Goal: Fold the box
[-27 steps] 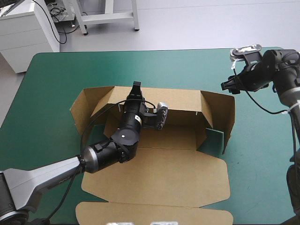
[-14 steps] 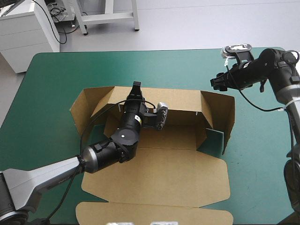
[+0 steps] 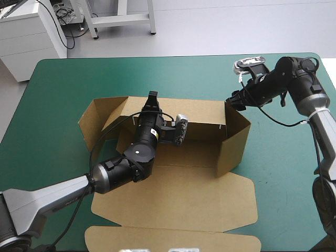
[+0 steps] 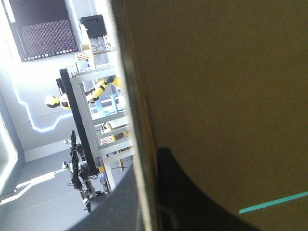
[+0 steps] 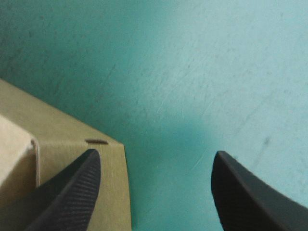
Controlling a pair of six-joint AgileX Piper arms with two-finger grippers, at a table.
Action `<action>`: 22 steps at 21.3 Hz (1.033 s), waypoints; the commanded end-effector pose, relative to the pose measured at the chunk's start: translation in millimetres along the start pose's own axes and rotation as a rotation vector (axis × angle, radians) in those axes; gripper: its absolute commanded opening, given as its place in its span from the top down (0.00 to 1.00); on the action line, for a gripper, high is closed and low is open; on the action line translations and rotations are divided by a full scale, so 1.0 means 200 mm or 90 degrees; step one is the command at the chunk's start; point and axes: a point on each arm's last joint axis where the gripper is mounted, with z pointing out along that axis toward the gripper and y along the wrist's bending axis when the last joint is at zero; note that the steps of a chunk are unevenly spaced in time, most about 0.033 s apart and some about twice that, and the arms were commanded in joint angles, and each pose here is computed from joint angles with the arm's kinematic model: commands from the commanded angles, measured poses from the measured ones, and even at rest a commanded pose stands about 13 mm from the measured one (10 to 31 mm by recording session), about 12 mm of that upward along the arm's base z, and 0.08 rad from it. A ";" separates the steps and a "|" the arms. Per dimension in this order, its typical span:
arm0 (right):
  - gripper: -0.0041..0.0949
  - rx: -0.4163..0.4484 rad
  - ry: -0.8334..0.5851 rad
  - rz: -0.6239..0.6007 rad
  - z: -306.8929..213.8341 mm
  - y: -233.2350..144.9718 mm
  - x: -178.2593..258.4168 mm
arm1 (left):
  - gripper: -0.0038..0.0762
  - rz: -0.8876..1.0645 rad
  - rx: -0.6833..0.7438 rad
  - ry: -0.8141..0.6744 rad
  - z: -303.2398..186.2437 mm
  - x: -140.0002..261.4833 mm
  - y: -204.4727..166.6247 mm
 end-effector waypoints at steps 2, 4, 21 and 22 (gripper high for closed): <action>0.37 0.011 0.017 -0.030 -0.15 0.04 0.03 | 0.96 -0.033 0.021 -0.024 -0.02 -0.01 0.00; 0.39 0.011 -0.007 -0.035 -0.22 0.06 0.04 | 0.96 -0.033 0.021 -0.022 -0.02 -0.01 0.00; 0.39 -0.095 -0.030 -0.057 -0.28 0.22 0.33 | 0.96 -0.036 0.022 -0.024 -0.02 -0.01 0.00; 0.39 -0.096 -0.033 -0.058 -0.28 0.23 0.34 | 0.96 -0.036 0.022 -0.025 -0.02 -0.01 0.00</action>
